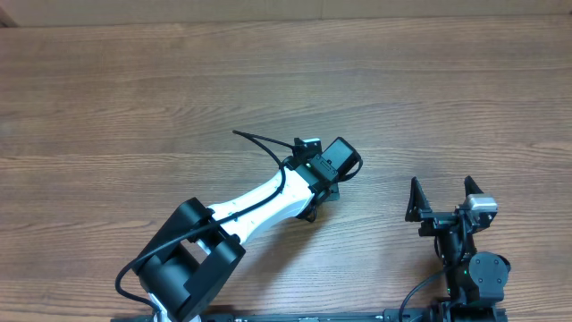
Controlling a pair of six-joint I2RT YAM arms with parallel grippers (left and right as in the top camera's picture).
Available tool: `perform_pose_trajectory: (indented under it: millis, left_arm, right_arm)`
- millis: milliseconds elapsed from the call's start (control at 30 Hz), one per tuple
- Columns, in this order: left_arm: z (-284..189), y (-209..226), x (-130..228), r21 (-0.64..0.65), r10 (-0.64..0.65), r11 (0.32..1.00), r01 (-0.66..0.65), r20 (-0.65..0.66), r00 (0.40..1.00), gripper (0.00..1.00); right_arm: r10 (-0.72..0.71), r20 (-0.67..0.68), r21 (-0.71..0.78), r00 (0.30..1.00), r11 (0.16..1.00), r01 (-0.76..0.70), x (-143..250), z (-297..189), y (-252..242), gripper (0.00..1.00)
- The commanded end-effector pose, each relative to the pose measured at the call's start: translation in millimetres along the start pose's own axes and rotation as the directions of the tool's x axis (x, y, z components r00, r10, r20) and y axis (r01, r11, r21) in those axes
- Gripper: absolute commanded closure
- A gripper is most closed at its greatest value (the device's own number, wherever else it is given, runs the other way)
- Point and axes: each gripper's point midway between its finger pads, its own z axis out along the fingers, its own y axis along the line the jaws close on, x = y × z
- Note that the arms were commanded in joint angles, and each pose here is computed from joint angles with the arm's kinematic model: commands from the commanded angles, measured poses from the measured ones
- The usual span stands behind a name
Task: Untangle cables
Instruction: 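Close the left gripper on the cable bundle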
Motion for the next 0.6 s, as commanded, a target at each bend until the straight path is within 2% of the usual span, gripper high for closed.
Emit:
perform_pose_trajectory:
  millis: [0,200,267,400,567]
  left_arm:
    - [6.1,7.7,2.8,-0.041,0.010,0.999,-0.010,0.011,1.000,0.44]
    - [8.7,9.6,4.4,-0.052,0.013,0.999,-0.013,0.006,1.000,0.60]
    - [9.3,9.7,4.7,-0.053,0.013,0.998,-0.013,0.005,1.000,0.60]
    - [9.8,11.7,5.0,-0.063,0.015,0.998,-0.015,0.006,1.000,0.51]
    - [9.8,12.0,5.3,-0.064,0.016,0.998,-0.015,0.004,1.000,0.48]
  right_arm:
    - [-0.002,0.006,-0.008,1.000,1.000,0.002,1.3,0.1,1.6,0.00]
    - [-0.002,0.006,-0.008,1.000,1.000,0.002,1.3,0.1,1.6,0.00]
    - [-0.002,0.006,-0.008,1.000,1.000,0.002,1.3,0.1,1.6,0.00]
    - [-0.002,0.006,-0.008,1.000,1.000,0.002,1.3,0.1,1.6,0.00]
    - [-0.002,0.006,-0.008,1.000,1.000,0.002,1.3,0.1,1.6,0.00]
